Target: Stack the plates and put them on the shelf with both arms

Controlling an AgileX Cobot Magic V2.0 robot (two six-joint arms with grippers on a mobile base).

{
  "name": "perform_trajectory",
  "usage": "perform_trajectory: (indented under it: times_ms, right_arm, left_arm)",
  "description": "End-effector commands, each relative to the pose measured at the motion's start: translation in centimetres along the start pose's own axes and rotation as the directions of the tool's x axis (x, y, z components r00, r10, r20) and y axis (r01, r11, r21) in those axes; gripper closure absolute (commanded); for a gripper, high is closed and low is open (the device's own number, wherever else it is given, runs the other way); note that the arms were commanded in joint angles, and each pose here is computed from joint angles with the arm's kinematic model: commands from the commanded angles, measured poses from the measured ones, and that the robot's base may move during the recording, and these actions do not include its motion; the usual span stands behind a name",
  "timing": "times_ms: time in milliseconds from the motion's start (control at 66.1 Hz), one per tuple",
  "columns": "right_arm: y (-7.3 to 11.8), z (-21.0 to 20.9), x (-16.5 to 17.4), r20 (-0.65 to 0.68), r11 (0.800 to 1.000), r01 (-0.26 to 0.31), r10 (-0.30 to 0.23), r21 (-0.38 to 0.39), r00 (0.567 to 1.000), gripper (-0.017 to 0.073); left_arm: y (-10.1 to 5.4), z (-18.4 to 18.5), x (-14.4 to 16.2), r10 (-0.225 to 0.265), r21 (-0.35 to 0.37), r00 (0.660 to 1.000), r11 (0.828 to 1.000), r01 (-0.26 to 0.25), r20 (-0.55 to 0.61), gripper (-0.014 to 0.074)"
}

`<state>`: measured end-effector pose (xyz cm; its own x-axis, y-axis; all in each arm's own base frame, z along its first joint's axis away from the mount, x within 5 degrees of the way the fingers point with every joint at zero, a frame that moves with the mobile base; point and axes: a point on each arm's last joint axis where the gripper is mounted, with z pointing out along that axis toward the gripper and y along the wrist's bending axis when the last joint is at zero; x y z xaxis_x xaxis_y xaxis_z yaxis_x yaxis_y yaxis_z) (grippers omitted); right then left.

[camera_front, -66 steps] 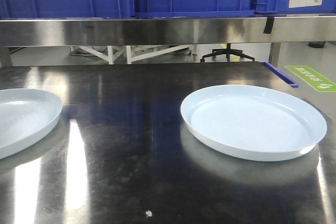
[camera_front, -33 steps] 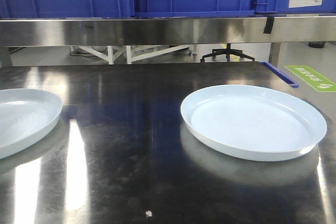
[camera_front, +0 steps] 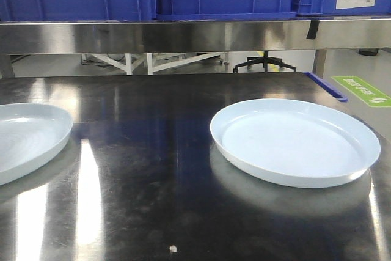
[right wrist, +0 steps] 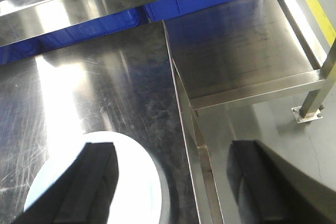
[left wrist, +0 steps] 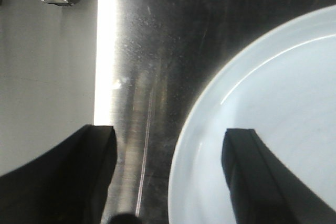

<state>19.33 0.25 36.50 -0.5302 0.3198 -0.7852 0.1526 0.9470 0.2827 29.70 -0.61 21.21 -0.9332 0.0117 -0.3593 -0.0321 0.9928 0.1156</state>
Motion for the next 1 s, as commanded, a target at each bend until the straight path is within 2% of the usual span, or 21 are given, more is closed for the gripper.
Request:
perform_trajectory:
  times_ms: [0, 560, 590, 666, 757, 817, 984]
  right_arm:
    - [0.6, -1.0, -1.6, 0.109, 0.999, 0.006, -0.002, -0.035, 0.994, 0.0009]
    - [0.6, -1.0, -1.6, 0.106, 0.999, 0.006, -0.003, -0.034, 0.994, 0.0009]
    - [0.6, -1.0, -1.6, 0.106, 0.999, 0.006, -0.003, -0.034, 0.994, 0.0009]
    - [0.6, -1.0, -1.6, 0.106, 0.999, 0.006, -0.003, -0.034, 0.994, 0.0009]
    - [0.6, -1.0, -1.6, 0.106, 0.999, 0.006, -0.003, -0.034, 0.994, 0.0009]
    - [0.6, -1.0, -1.6, 0.106, 0.999, 0.006, -0.003, -0.034, 0.994, 0.0009]
    - [0.6, -1.0, -1.6, 0.106, 0.999, 0.006, -0.003, -0.034, 0.994, 0.0009]
  left_arm:
    - [0.3, -1.5, -1.0, -0.012, 0.001, 0.996, 1.0, 0.012, 0.089, 0.0119]
    - [0.0, 0.4, -0.9, -0.017, 0.007, 1.0, 1.0, 0.016, 0.024, 0.0128]
    - [0.0, 0.4, -0.9, -0.017, 0.007, 1.0, 1.0, 0.016, 0.024, 0.0146]
    - [-0.1, 0.4, -0.9, -0.022, 0.011, 0.999, 1.0, 0.022, 0.023, 0.0268]
    - [-0.1, 0.4, -0.9, -0.032, 0.02, 0.999, 0.999, 0.032, 0.023, 0.0522]
    - [-0.2, 0.4, -0.9, -0.042, 0.027, 0.999, 0.999, 0.041, 0.02, 0.0479]
    - [-0.4, 0.0, -1.0, -0.072, 0.051, 0.997, 0.996, 0.07, 0.031, 0.0497]
